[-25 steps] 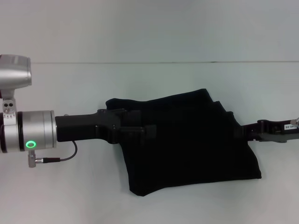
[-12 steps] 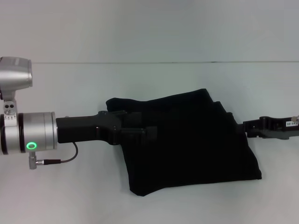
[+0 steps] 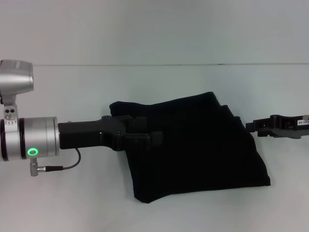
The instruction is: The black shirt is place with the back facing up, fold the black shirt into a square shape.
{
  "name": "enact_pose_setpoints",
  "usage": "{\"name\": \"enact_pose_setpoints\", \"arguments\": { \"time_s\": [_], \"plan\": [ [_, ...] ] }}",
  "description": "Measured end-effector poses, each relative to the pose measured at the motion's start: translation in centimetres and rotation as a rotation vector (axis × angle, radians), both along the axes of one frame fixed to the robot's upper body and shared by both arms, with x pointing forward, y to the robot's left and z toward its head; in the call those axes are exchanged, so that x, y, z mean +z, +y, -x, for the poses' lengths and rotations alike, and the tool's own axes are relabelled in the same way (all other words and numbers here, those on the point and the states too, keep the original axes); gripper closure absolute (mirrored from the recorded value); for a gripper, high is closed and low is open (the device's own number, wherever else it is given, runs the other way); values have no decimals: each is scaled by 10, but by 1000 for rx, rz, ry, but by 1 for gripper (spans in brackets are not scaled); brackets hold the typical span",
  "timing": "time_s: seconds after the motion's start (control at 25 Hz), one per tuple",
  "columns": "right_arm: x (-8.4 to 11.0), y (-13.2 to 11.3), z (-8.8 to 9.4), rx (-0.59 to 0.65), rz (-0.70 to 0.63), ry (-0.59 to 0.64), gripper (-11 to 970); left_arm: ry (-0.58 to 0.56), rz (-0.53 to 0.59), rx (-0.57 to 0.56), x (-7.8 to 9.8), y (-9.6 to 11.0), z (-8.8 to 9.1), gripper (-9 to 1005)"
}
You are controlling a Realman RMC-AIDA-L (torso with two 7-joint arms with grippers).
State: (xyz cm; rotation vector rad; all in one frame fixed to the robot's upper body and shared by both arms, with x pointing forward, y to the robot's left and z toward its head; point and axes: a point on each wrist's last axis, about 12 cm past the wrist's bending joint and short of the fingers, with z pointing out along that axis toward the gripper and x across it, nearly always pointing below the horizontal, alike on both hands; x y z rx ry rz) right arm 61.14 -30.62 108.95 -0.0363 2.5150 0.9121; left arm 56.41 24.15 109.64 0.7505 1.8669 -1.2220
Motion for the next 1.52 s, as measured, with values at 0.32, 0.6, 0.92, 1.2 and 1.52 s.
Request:
{"name": "enact_pose_setpoints", "arguments": {
  "time_s": [0.32,0.6,0.92,1.2,1.52],
  "plan": [
    [-3,10,0,21,-2,4,438,2,2,-6,-1,-3,0,103],
    [-7,17,0,24,0,1,499,2,0,-3,-2,-2,1,104],
    [-10,19,0,13,1,0,624,4,-3,-1,-2,0,1,106],
    [-6,18,1,35,-9,-9,763,7,-4,-3,-2,0,1,107],
    [3,19,-3,62,-10,-30,865,8,-2,-4,-2,-1,1,108]
  ]
}}
